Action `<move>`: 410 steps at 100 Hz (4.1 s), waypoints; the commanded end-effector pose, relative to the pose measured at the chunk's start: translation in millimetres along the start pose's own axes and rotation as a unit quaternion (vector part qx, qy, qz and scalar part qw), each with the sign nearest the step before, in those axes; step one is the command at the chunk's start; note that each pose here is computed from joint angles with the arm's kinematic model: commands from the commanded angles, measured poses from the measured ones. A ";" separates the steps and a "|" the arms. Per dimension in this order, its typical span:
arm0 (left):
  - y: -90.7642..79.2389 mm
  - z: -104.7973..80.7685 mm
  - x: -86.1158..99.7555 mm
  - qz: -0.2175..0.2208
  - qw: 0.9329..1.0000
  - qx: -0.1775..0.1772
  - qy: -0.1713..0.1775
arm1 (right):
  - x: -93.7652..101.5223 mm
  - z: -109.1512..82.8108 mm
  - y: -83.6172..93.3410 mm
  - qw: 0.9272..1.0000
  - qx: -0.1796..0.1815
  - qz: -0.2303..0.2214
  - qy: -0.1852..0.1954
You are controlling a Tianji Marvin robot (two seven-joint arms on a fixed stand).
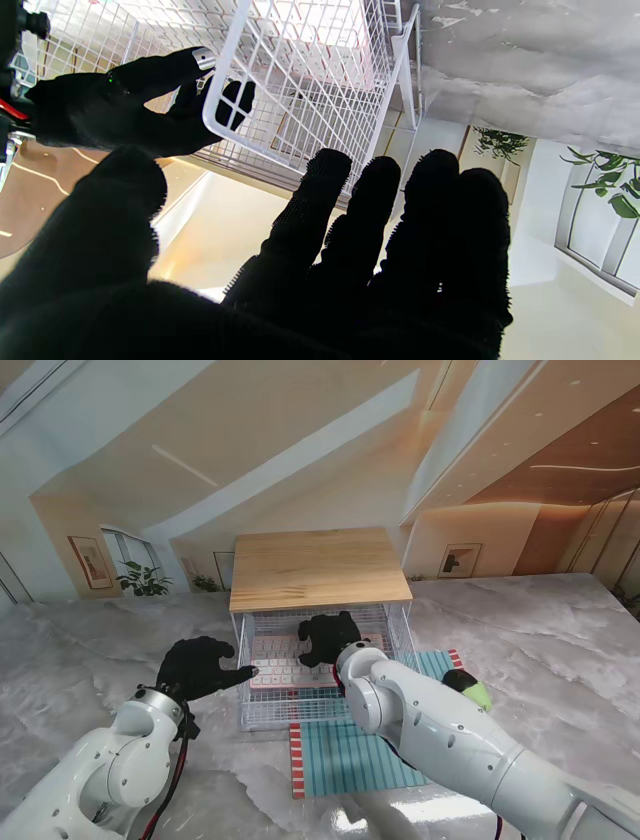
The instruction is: Unroll the mouse pad and set up the keyboard and mouse from the tabletop organizer
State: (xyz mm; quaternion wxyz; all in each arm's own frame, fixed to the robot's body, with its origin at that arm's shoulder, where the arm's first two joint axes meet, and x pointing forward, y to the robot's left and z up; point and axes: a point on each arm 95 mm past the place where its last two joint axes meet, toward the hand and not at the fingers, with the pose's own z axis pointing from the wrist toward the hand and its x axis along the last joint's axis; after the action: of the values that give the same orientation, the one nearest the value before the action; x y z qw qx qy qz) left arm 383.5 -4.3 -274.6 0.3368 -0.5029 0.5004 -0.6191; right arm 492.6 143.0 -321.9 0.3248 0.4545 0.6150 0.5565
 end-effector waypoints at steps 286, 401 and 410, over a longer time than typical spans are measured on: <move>14.8 15.6 9.7 0.015 0.999 -0.044 -0.005 | -17.7 56.1 -29.9 0.988 0.128 0.063 -0.066; 16.7 18.5 12.5 0.005 0.999 -0.046 -0.002 | -27.5 44.4 -16.6 0.978 0.164 0.131 -0.015; 16.8 18.8 12.9 0.004 0.999 -0.045 -0.002 | -28.1 42.0 -13.5 0.976 0.173 0.134 -0.008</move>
State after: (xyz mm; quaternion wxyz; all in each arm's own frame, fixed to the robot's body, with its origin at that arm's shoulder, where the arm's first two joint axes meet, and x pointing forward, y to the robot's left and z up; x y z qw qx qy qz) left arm 398.1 -21.2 -284.5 0.3275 -0.5144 0.5245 -0.5942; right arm 549.0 134.0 -332.4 0.1916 0.5817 0.6182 0.4927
